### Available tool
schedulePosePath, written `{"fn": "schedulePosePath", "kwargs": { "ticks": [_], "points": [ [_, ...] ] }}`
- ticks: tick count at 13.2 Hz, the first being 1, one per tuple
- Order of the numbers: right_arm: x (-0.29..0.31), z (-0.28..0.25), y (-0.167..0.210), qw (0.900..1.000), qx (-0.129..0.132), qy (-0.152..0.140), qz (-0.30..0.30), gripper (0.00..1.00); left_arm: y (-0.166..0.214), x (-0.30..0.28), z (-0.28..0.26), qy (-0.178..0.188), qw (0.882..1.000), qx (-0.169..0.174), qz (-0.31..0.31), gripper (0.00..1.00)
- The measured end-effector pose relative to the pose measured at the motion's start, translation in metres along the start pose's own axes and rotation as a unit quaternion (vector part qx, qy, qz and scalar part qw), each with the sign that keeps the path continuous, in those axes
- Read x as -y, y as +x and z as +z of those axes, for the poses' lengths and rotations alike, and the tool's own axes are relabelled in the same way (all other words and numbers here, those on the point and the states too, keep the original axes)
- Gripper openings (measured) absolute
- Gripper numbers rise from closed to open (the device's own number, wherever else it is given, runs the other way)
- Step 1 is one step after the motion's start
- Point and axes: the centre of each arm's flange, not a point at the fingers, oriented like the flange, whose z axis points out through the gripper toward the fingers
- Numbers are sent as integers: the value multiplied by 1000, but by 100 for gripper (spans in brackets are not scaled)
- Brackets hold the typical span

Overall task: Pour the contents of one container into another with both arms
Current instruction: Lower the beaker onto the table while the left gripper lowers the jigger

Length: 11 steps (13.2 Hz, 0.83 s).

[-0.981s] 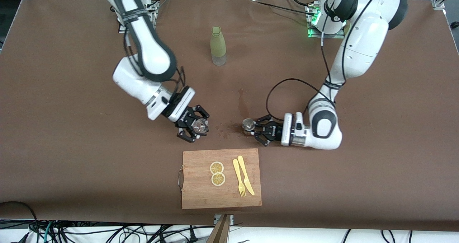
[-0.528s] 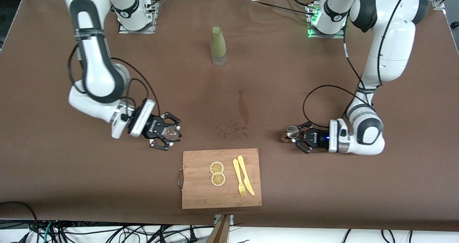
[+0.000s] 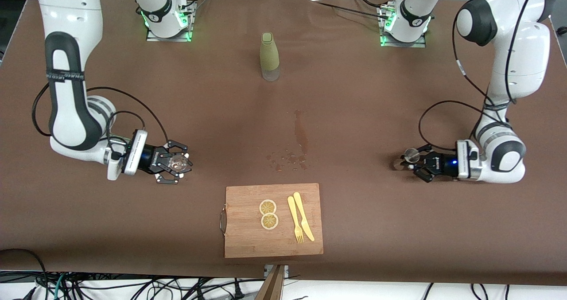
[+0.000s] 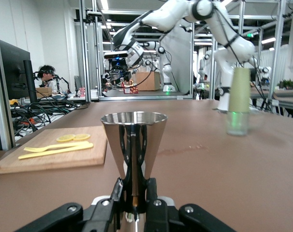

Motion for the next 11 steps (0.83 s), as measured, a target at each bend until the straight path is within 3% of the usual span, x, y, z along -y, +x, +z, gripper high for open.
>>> {"fn": "schedulePosePath", "kwargs": {
  "ticks": [3, 6, 11],
  "points": [
    [6, -10, -67, 1000, -3, 11, -12, 18, -19, -30, -42, 1, 1000, 3, 25, 21],
    [18, -13, -122, 999, -23, 33, -4, 18, -38, -59, -68, -9, 1000, -1, 27, 21],
    [34, -10, -182, 999, -25, 41, 13, 18, -52, -91, -101, -10, 1000, 0, 14, 21]
  ]
}}
